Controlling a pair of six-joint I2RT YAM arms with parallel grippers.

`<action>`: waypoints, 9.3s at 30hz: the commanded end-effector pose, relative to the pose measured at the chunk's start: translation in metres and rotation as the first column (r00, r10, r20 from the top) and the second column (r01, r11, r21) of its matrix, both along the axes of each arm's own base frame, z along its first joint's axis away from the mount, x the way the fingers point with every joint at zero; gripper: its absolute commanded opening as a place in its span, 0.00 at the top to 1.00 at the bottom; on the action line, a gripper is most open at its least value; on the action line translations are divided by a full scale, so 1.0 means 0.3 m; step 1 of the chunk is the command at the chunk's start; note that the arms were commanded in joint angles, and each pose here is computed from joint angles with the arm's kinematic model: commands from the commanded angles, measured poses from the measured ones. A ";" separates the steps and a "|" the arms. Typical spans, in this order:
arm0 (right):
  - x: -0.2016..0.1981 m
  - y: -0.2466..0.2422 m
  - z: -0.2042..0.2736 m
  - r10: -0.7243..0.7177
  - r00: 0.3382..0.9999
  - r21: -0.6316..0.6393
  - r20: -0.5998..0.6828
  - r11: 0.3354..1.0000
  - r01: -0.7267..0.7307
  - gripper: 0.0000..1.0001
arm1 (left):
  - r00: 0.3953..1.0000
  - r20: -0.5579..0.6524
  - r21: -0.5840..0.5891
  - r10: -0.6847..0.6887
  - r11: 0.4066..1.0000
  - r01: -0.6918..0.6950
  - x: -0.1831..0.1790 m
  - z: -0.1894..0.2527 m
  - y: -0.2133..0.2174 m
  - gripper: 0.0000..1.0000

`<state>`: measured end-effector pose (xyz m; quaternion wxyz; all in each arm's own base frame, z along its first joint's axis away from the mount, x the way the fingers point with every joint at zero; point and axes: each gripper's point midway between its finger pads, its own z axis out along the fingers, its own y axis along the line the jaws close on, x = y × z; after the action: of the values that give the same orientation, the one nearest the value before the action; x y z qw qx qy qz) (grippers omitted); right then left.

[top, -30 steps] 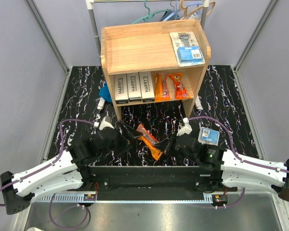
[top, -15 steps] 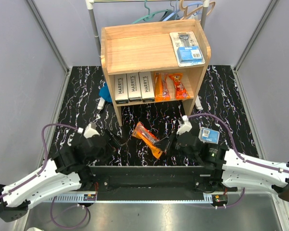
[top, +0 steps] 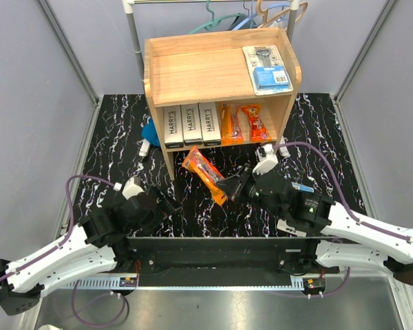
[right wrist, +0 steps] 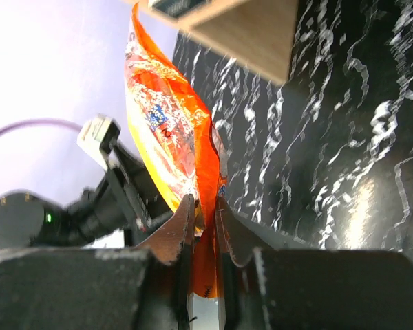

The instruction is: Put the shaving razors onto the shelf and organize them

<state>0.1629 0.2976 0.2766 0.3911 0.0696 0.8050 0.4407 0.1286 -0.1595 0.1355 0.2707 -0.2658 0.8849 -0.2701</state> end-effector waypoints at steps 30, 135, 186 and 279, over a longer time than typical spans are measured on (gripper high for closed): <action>0.445 -0.353 0.261 -0.624 0.750 -0.101 0.220 0.750 0.654 1.00 | 0.999 0.030 -0.006 -0.016 1.000 0.017 0.008 0.026 -0.004 0.01; 0.138 -0.732 0.087 -0.616 0.781 -0.201 0.104 0.756 0.623 0.13 | 0.993 0.017 -0.008 -0.120 0.993 0.120 -0.007 -0.021 -0.065 0.01; 0.093 -0.908 -0.766 -0.782 0.486 -0.694 -0.391 0.597 0.402 0.24 | 0.971 -0.007 -0.025 -0.237 0.971 0.237 -0.028 -0.049 -0.146 0.01; 0.001 -0.475 -0.062 -0.246 0.889 -0.260 -0.387 0.954 0.150 1.00 | 0.777 0.275 -0.082 -0.566 0.792 0.605 0.062 0.474 -0.524 0.01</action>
<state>0.1587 0.1371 0.2455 0.2491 0.1999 0.9134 0.2525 0.1453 -0.3020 0.2485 0.2385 0.0000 0.8797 -0.4113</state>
